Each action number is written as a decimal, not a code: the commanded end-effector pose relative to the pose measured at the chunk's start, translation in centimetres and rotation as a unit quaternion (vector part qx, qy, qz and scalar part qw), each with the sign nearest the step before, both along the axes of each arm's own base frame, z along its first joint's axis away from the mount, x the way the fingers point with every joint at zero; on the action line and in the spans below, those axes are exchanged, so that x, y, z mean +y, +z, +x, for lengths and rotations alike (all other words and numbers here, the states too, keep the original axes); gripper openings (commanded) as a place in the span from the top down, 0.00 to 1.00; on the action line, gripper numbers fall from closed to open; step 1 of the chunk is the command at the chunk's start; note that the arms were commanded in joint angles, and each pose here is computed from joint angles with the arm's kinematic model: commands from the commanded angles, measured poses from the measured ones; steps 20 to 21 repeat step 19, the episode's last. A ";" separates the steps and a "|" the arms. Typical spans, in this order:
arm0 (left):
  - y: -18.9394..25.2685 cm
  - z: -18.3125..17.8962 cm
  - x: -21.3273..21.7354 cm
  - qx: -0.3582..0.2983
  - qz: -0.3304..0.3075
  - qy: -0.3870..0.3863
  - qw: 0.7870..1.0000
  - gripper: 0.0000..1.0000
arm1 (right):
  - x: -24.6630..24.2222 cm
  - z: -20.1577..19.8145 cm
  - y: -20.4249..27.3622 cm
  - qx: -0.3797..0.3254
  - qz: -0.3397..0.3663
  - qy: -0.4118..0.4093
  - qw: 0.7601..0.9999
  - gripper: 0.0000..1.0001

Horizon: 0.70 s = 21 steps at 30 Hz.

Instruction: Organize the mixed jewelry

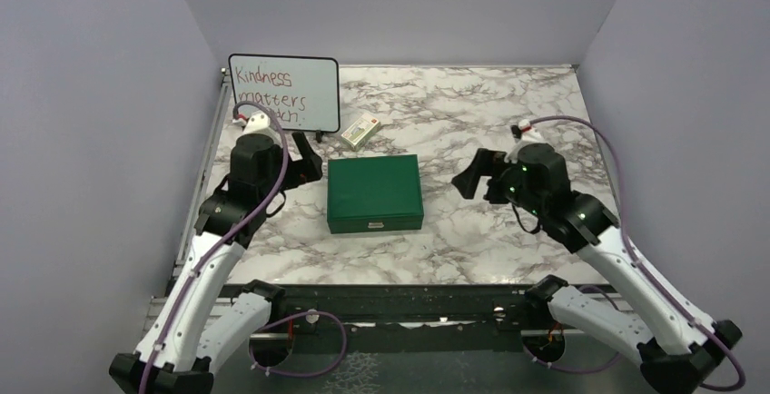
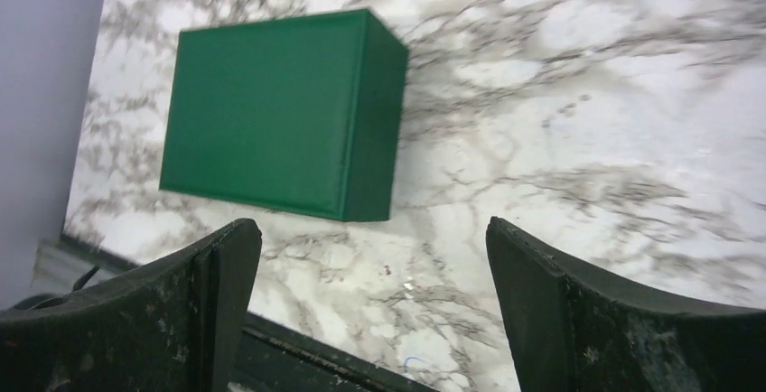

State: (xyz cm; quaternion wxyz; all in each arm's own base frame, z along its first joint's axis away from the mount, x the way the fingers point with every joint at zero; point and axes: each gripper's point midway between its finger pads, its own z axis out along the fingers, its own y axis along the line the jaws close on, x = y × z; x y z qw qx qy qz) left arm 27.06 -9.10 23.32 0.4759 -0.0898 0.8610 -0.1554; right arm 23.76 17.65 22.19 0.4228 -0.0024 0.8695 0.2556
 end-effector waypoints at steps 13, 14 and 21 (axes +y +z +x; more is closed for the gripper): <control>9.5 -4.6 9.4 -0.093 0.111 0.165 0.976 0.01 | -13.2 -3.6 10.0 -0.115 -0.062 -0.236 0.963 0.00; 9.7 -4.7 9.5 -0.093 0.114 0.164 0.975 0.01 | -13.3 -3.6 10.0 -0.114 -0.061 -0.237 0.963 0.00; 9.4 -4.8 9.2 -0.083 0.116 0.153 0.978 0.01 | -12.9 -3.6 10.4 -0.119 -0.042 -0.233 0.964 0.00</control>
